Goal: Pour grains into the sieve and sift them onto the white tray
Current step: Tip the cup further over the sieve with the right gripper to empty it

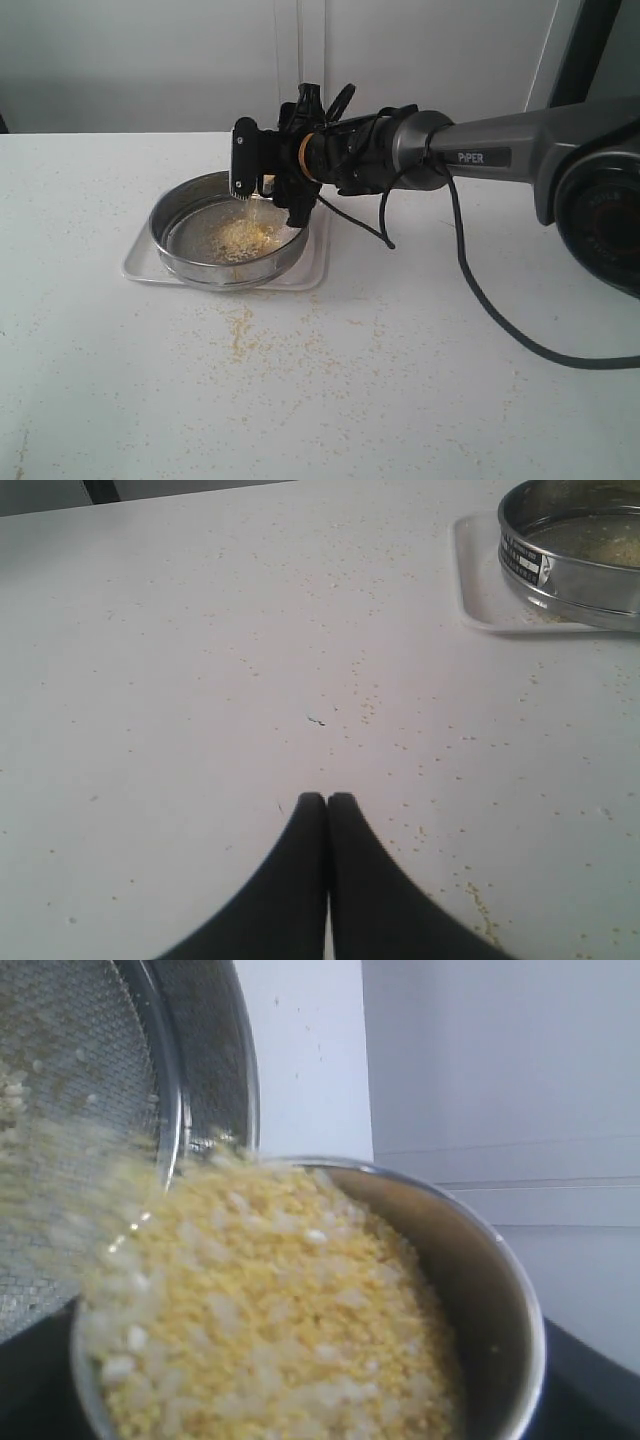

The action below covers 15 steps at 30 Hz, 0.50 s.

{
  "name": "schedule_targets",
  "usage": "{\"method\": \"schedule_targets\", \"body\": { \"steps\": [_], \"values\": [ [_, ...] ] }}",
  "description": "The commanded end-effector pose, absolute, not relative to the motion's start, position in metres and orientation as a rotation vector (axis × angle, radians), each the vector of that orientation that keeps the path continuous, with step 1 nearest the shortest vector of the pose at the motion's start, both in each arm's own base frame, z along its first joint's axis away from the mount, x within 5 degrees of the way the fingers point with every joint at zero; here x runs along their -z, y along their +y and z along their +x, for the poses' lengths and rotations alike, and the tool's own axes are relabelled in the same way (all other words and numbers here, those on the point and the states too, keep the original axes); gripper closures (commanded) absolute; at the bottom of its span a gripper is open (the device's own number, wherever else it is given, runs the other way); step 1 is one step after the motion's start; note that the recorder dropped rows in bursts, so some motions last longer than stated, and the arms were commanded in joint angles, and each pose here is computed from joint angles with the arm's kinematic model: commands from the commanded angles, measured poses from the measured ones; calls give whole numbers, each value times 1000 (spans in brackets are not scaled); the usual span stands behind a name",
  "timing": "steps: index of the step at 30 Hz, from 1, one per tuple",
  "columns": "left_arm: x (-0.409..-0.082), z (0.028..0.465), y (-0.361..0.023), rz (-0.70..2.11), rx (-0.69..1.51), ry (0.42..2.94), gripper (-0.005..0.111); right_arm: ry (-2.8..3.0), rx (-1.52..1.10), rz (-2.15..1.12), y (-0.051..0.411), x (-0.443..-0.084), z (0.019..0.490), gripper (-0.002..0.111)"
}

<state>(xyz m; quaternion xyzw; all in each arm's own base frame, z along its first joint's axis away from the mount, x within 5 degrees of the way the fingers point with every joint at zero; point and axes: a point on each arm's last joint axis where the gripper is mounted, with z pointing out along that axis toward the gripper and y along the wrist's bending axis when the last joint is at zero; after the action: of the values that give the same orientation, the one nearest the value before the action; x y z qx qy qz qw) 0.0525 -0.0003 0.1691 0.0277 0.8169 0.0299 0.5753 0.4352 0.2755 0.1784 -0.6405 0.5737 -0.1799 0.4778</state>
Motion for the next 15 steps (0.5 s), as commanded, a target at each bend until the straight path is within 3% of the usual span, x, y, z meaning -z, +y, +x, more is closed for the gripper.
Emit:
{"method": "schedule_targets", "body": {
  "steps": [1, 15],
  "values": [
    [-168, 52, 0, 56, -63, 1910, 107, 1351, 500, -1588, 277, -188, 435, 108],
    [-168, 52, 0, 56, -63, 1910, 107, 1298, 561, -1642, 284, -188, 430, 108]
  ]
}}
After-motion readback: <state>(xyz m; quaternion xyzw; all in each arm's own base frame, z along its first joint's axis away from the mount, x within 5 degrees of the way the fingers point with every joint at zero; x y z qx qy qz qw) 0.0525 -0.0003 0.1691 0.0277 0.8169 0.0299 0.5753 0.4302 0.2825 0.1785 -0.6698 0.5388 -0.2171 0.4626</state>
